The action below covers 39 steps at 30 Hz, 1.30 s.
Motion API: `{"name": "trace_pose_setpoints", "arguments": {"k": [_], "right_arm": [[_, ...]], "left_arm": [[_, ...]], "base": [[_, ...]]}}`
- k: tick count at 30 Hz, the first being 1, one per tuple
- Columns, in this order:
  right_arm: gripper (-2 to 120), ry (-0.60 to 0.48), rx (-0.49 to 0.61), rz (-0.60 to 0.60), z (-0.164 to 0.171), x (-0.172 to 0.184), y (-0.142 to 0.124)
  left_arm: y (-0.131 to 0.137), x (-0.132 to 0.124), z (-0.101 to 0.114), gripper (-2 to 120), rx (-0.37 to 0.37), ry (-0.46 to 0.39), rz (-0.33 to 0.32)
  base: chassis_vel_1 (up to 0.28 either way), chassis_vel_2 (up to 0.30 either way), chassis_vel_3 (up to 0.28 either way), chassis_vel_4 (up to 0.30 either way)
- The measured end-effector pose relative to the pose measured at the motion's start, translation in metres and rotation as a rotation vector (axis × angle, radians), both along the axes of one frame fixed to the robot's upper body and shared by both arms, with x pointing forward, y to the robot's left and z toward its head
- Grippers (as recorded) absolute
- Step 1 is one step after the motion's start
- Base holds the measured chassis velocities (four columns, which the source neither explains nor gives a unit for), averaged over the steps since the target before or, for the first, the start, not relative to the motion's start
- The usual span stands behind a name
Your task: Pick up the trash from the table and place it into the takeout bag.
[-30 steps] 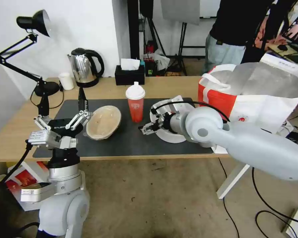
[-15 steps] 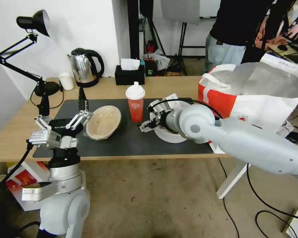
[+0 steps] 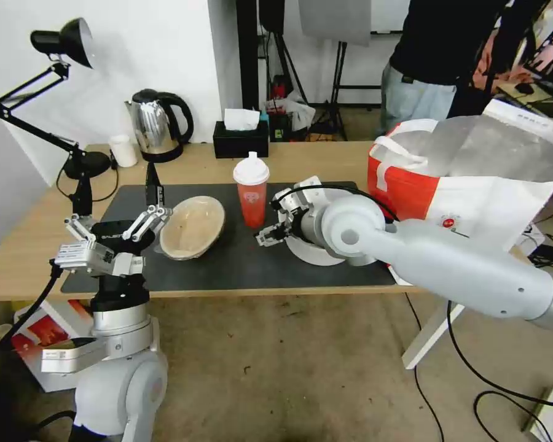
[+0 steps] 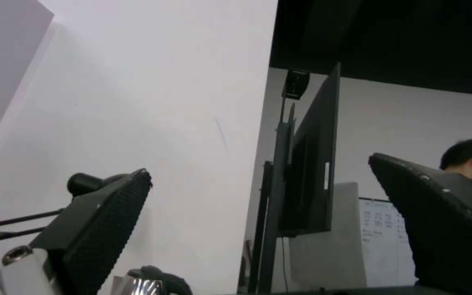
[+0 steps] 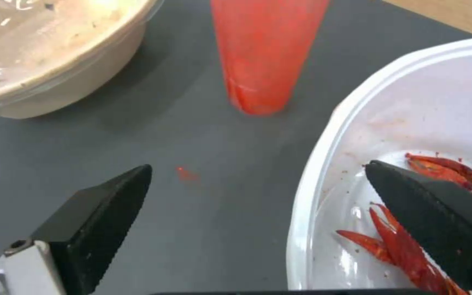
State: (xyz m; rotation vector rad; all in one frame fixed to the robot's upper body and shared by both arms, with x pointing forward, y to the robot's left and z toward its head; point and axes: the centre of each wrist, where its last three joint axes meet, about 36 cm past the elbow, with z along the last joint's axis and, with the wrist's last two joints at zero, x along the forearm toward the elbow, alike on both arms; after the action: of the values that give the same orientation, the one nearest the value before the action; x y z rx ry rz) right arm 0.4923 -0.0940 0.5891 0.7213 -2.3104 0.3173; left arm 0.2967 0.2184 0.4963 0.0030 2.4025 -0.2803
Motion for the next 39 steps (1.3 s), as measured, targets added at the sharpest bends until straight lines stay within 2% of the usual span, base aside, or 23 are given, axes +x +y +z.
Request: {"name": "trace_pose_setpoints", "arguments": {"k": [26, 31, 34, 35, 37, 38, 39], "right_arm": [[99, 0.027, -0.037, -0.02, -0.017, 0.004, 0.011], [88, 0.032, -0.053, -0.028, -0.022, 0.004, 0.014], [76, 0.039, -0.063, -0.033, -0.026, 0.004, 0.014], [76, 0.039, -0.063, -0.033, -0.026, 0.004, 0.014], [65, 0.049, -0.067, -0.039, -0.026, 0.002, 0.014], [65, 0.049, -0.067, -0.039, -0.026, 0.002, 0.014], [60, 0.056, -0.067, -0.038, -0.026, 0.001, 0.015]], "left_arm": [[0.001, -0.002, -0.001, 100, -0.001, -0.013, 0.008], [0.001, -0.002, -0.001, 100, -0.002, -0.014, 0.007], [0.001, -0.002, -0.001, 100, -0.002, -0.015, 0.007], [0.001, -0.002, -0.001, 100, -0.002, -0.015, 0.007], [0.001, -0.003, -0.001, 100, 0.0, -0.017, 0.006], [0.001, -0.003, -0.001, 100, 0.0, -0.017, 0.006], [0.002, -0.003, -0.001, 100, 0.0, -0.018, 0.006]], "base": [[0.0, 0.0, 0.0, 0.0], [0.0, 0.0, 0.0, 0.0], [0.0, 0.0, 0.0, 0.0], [0.0, 0.0, 0.0, 0.0], [0.0, 0.0, 0.0, 0.0], [0.0, 0.0, 0.0, 0.0], [0.0, 0.0, 0.0, 0.0]]}}
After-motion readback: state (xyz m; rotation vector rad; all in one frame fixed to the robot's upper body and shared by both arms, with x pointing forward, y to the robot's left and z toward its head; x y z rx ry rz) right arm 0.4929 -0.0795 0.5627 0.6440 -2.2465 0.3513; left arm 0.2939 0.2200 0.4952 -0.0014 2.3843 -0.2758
